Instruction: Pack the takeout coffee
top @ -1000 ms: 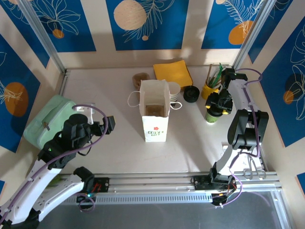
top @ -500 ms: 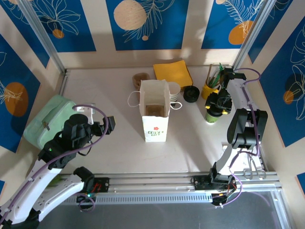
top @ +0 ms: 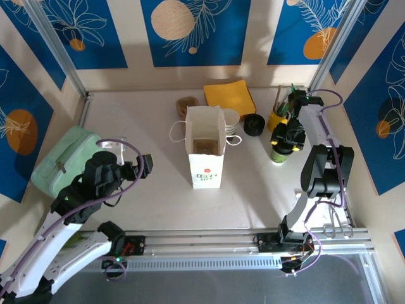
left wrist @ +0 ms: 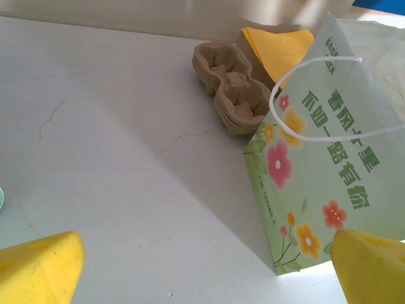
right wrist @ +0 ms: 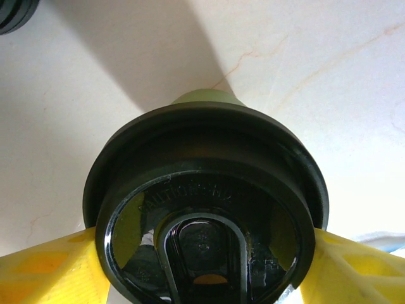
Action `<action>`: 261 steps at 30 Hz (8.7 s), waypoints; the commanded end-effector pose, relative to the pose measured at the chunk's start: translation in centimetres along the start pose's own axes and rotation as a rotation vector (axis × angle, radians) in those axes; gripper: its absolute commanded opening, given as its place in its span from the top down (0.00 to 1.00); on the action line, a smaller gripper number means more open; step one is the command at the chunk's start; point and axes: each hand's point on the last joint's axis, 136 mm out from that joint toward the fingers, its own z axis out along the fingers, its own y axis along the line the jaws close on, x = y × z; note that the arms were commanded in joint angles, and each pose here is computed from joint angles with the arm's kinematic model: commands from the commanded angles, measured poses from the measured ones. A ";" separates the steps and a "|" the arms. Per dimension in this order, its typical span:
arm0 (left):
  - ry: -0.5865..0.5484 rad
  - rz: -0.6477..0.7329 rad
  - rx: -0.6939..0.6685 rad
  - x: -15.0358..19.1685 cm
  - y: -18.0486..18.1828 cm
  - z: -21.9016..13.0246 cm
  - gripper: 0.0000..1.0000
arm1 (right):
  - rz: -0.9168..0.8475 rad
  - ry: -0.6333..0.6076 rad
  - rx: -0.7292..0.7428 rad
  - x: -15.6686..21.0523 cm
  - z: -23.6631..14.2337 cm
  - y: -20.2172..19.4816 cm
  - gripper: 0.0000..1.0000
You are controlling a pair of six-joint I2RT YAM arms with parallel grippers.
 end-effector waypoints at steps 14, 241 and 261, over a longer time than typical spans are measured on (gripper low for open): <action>-0.002 -0.008 0.010 0.1 -0.1 -0.2 0.01 | -0.118 -0.017 -0.035 4.1 -4.3 4.6 0.29; 0.064 0.362 0.262 9.7 -10.0 6.5 0.10 | -0.627 0.085 0.114 16.5 -8.1 22.0 0.36; 0.067 0.371 0.254 9.5 -10.2 6.8 0.09 | -0.618 0.037 0.028 16.5 -8.9 22.0 0.37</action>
